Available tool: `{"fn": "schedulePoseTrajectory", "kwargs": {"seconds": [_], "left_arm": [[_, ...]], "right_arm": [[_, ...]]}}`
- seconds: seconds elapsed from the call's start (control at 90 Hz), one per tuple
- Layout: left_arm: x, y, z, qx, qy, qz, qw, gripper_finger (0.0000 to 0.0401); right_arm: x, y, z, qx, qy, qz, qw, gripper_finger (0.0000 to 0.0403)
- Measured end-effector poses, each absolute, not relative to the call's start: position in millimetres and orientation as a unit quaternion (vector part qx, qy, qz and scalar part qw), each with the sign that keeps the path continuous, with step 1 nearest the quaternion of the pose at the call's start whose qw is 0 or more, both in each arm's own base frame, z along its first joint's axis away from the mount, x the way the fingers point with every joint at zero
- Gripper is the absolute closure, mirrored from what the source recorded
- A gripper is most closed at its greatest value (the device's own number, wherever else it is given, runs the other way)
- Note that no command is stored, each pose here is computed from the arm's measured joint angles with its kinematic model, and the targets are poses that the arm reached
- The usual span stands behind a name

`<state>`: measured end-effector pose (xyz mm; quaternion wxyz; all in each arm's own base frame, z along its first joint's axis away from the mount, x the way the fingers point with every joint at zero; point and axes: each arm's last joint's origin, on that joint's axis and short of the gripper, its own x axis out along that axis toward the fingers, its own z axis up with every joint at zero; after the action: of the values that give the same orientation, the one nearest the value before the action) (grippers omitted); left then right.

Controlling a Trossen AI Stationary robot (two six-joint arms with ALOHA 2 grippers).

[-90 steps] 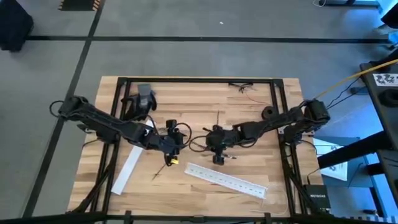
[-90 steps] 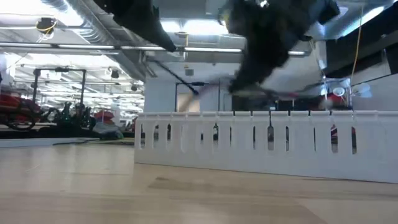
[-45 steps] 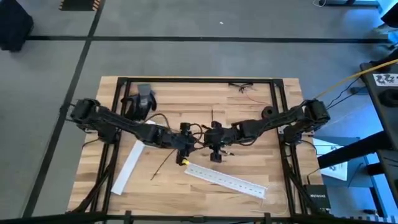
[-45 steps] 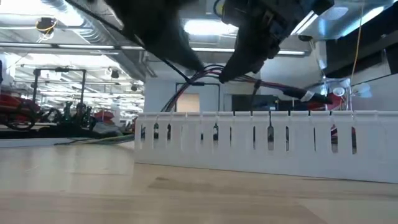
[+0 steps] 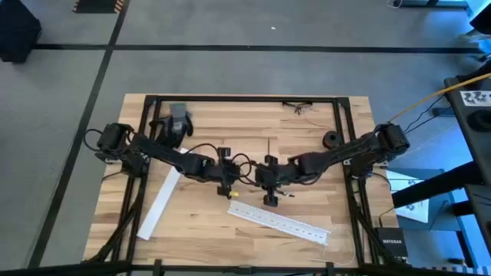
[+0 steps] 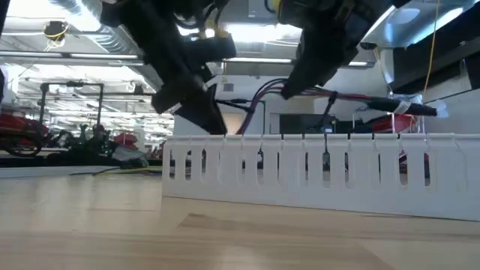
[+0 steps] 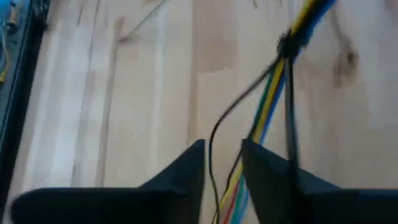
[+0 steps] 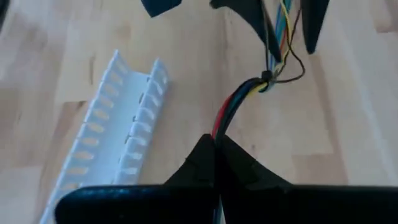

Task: Ziptie cables
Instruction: Put the zip-tied cables into the cable duct

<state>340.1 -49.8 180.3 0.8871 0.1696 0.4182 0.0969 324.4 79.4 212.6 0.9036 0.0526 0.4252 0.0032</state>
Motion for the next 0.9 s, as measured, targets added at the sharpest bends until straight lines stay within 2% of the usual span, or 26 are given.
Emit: {"fn": "schedulePoseTrajectory", "kwargs": {"seconds": [0.1, 0.211, 0.333, 0.489, 0.644, 0.9], "left_arm": [[341, -53, 185, 0.167, 0.407, 0.069, 0.896, 0.0373], [340, -55, 189, 0.169, 0.402, 0.054, 0.898, 0.0369], [339, -50, 187, 0.175, 0.413, 0.051, 0.892, 0.0331], [341, -44, 187, 0.115, 0.412, 0.015, 0.904, 0.027], [345, -42, 184, 0.1, 0.407, -0.002, 0.908, 0.0215], [357, -44, 169, 0.111, 0.39, -0.013, 0.914, 0.0172]], "right_arm": [[324, 78, 213, 0.053, 0.425, -0.003, 0.904, 0.0402], [323, 76, 212, 0.056, 0.435, -0.008, 0.899, 0.0402], [320, 76, 210, 0.062, 0.453, -0.004, 0.889, 0.0402], [320, 75, 209, 0.044, 0.454, -0.017, 0.89, 0.0402], [322, 73, 210, 0.029, 0.445, -0.013, 0.895, 0.0402], [322, 73, 211, 0.03, 0.44, -0.012, 0.897, 0.0402]]}}
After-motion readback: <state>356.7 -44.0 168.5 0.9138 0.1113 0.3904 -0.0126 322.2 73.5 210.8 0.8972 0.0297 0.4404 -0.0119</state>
